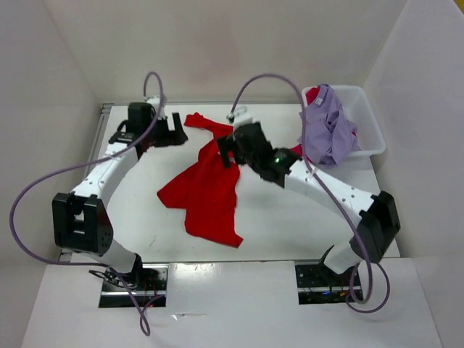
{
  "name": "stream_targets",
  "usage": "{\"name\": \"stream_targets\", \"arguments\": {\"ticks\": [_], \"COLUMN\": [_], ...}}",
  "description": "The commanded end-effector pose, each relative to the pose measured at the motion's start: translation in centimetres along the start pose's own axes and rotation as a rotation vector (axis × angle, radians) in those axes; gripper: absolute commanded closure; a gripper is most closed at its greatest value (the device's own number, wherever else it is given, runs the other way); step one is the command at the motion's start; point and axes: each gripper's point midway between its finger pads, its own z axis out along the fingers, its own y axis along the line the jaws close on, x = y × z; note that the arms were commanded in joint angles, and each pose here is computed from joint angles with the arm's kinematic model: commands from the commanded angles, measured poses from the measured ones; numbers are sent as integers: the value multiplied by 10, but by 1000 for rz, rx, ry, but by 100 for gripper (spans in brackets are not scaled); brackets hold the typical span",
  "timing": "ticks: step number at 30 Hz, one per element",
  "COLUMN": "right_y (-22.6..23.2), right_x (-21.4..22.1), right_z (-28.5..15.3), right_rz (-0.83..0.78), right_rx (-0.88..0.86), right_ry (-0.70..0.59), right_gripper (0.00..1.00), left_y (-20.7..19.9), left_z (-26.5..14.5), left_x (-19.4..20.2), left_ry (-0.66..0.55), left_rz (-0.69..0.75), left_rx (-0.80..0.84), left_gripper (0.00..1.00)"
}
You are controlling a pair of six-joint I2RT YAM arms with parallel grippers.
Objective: Fold and stack the t-shirts
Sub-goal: Flatten out the tshirt
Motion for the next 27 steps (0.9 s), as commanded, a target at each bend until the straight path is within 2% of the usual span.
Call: {"name": "stream_targets", "arguments": {"ticks": [1, 2, 3, 6, 12, 18, 20, 24, 27], "right_y": [49, 49, 60, 74, 92, 105, 110, 114, 119], "right_x": [67, 89, 104, 148, 209, 242, 254, 276, 287], "right_z": [-37, -44, -51, -62, -64, -81, -87, -94, -95], "right_rz": [28, 53, 76, 130, 124, 122, 113, 123, 124], "right_rx": [-137, -155, -208, -261, -292, -336, -340, -341, -353], "right_ry": [150, 204, 244, 327, 489, 567, 595, 652, 680], "right_gripper": [2, 6, 18, 36, 34, 32, 32, 32, 33], "left_y": [-11, -9, -10, -1, 11, -4, -11, -8, 4], "left_z": [-7, -9, -15, -19, 2, 10, 6, -3, -8], "left_x": [49, 69, 77, 110, 144, 183, 196, 204, 225], "left_ry": [83, 125, 138, 206, 318, 454, 512, 491, 536], "left_rz": [133, 152, 163, 174, 151, 153, 97, 59, 60], "left_rx": [-63, -84, -96, -115, -135, -101, -69, -103, -143], "left_gripper": [0, 0, 0, 0, 0, 0, 0, 0, 0]}}
